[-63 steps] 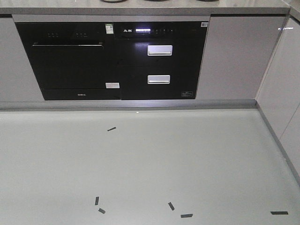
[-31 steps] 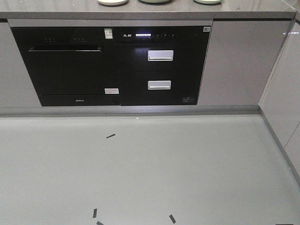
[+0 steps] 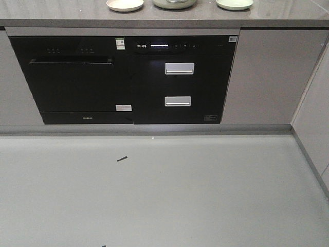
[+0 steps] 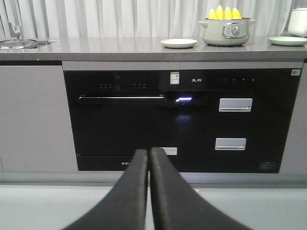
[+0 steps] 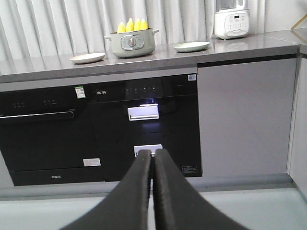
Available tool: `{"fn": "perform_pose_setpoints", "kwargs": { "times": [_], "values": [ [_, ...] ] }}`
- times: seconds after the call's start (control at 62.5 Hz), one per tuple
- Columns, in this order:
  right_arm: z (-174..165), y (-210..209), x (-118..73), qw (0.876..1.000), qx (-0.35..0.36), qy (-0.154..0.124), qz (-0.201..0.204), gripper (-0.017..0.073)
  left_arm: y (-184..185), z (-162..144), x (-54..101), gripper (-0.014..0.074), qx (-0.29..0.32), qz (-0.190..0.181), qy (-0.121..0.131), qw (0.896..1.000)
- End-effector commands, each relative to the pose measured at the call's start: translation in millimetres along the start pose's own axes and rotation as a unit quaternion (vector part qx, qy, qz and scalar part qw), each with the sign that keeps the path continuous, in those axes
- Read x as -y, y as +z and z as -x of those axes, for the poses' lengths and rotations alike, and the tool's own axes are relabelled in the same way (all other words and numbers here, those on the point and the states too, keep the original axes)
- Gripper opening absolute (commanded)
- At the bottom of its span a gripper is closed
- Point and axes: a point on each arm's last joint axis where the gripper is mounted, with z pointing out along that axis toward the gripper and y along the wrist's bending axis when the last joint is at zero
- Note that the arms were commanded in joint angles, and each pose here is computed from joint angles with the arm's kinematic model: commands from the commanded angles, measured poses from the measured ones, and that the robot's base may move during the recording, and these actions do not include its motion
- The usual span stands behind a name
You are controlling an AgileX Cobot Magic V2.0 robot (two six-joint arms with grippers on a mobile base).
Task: Distribute corn equally
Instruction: 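Drive the base toward the counter with the pot and plates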
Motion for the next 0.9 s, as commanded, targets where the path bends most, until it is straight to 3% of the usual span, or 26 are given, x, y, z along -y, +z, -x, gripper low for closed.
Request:
{"fn": "perform_pose_setpoints", "kwargs": {
  "times": [0.0,0.879],
  "values": [
    [3.4,0.2,-0.1,0.999,0.032,-0.004,0.001,-0.0002,-0.6,2.5,0.2,-0.0007,0.035,-0.001,-0.005,0.999],
    [3.4,0.2,-0.1,0.999,0.032,-0.004,0.001,-0.0002,-0.6,2.5,0.2,-0.0007,0.035,-0.001,-0.005,0.999]
  ]
}}
